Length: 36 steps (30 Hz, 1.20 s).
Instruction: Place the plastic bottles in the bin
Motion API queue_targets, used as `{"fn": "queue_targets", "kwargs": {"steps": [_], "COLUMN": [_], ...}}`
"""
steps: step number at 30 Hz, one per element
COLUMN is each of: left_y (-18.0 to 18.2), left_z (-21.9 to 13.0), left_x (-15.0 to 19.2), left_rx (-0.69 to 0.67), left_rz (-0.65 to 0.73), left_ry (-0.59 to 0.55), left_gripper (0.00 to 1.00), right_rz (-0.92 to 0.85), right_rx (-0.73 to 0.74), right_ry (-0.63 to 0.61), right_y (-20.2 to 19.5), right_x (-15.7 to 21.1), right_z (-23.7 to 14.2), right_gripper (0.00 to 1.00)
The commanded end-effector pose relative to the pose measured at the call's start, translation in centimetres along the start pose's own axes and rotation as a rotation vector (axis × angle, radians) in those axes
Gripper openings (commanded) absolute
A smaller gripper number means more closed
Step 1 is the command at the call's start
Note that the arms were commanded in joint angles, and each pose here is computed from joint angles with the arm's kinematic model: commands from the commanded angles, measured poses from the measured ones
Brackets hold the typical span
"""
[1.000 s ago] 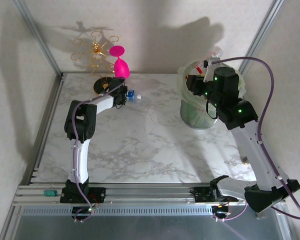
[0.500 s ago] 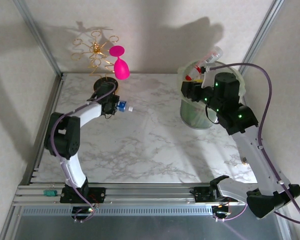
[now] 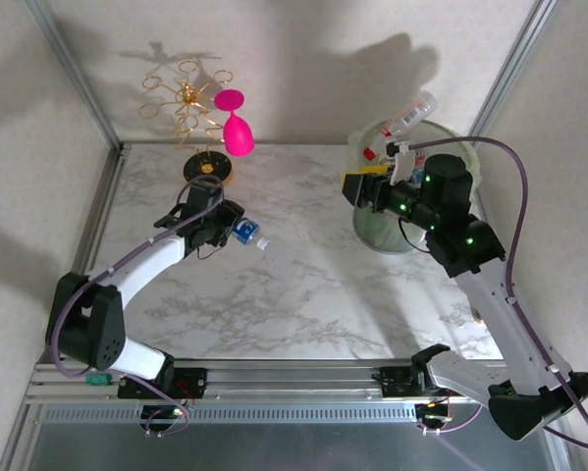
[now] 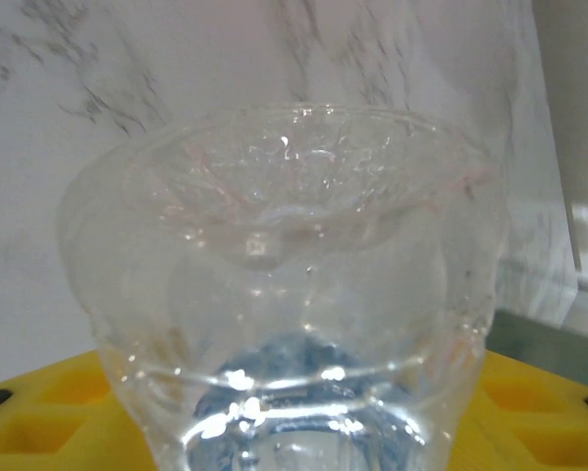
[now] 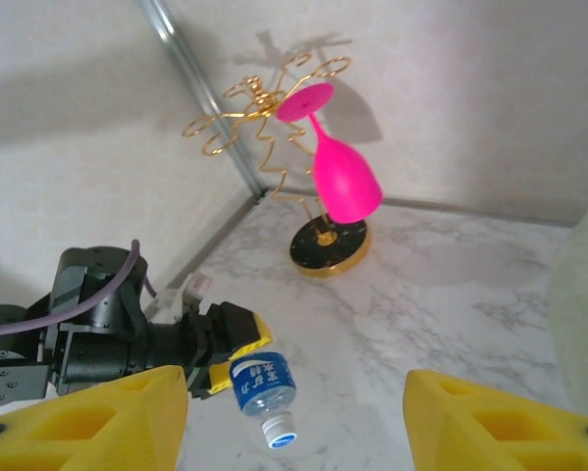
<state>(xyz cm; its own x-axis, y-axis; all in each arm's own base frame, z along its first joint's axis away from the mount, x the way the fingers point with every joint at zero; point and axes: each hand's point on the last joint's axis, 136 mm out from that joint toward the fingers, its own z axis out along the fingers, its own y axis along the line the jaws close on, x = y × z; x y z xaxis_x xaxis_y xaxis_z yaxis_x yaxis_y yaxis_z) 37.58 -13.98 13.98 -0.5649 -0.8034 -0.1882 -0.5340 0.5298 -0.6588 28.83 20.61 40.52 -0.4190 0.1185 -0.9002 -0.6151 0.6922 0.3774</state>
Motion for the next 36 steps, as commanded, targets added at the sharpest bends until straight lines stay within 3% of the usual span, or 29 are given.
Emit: {"fn": "queue_targets", "kwargs": {"steps": [1,11,16,19,27,36], "left_y": [-1.4,-10.0,-13.1,-13.9,-15.8,-17.2], "left_z": [-2.3,-10.5,-13.9,-15.2,-19.1,-20.5], "left_x": [1.4,4.2,6.4,7.1,7.9,8.1], "left_rx": [0.070,0.499,0.680,0.730,0.882,0.967], "left_rz": [0.156,0.409,0.498,0.541,0.582,0.594], "left_ry": [0.040,0.085,0.152,0.153,0.140,0.130], "left_gripper": [0.55,0.55,0.56,0.58,0.57,0.55], "right_rz": [0.008,0.044,0.063,0.087,0.170,0.169], "right_rx": [-0.118,-0.175,-0.281,-0.336,-0.559,-0.594], "right_ry": [0.055,0.115,0.110,0.126,0.233,0.289], "right_y": [1.5,2.0,3.7,4.3,7.0,9.0], "right_x": [1.6,3.0,2.5,2.6,4.7,7.4], "right_z": [1.0,1.8,1.9,2.5,3.6,5.6], "right_gripper": [0.60,0.61,0.72,0.78,0.82,0.81]}}
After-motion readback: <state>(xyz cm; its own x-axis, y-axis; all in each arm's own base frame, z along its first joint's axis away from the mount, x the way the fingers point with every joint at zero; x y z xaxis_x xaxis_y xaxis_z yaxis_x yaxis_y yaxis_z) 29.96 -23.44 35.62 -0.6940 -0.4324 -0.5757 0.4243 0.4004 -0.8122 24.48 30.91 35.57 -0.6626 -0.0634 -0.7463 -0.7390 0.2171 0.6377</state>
